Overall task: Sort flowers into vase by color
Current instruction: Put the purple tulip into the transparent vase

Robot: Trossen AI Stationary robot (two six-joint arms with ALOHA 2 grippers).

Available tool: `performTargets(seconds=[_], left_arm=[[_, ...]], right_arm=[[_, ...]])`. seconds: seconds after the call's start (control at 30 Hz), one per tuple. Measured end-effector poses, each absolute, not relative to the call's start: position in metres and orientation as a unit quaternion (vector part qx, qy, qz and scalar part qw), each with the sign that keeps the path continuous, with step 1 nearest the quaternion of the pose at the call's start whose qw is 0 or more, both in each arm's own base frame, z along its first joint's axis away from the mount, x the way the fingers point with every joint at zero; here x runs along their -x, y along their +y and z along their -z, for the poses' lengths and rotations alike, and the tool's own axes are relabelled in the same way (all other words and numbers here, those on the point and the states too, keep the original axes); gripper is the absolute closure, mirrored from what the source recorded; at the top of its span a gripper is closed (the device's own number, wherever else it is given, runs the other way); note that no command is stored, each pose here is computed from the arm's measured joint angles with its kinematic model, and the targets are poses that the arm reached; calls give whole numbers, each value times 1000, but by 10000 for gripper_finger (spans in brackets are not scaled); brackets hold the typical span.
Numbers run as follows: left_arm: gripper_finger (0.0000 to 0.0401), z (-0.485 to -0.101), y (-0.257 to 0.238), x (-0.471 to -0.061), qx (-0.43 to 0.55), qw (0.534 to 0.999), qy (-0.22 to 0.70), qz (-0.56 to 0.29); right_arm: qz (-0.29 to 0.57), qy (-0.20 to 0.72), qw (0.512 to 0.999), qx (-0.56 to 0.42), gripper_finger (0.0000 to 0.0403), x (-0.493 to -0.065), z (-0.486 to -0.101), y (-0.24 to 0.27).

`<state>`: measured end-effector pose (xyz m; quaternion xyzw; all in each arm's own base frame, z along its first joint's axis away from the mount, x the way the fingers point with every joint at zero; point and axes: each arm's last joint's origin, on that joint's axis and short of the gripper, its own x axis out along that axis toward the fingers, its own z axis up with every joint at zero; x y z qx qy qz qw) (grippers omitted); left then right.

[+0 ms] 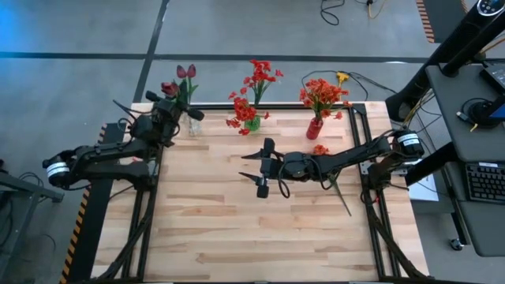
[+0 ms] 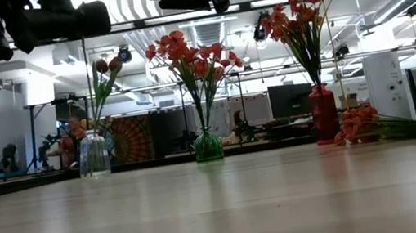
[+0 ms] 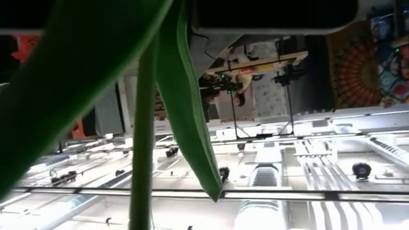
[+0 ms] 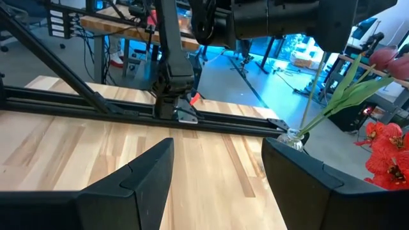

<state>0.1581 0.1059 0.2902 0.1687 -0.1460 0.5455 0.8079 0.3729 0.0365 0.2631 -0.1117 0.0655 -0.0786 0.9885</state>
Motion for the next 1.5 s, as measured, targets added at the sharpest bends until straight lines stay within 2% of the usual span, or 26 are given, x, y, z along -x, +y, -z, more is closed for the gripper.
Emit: performTargets(seconds=[1.2,1.33,1.5], left_arm=[[401,-268,130,-159,-130,796,-86,-585],[390,-266,130,-160,-130,797,-78,-585],[356,-262,131,-161,-124,801,-57,-583]], right_arm=[[79,66,989,109,174,-373,-263,36],[79,66,989,109,174,-373,-263,36],[79,67,989,108,174,-373,-263,36]])
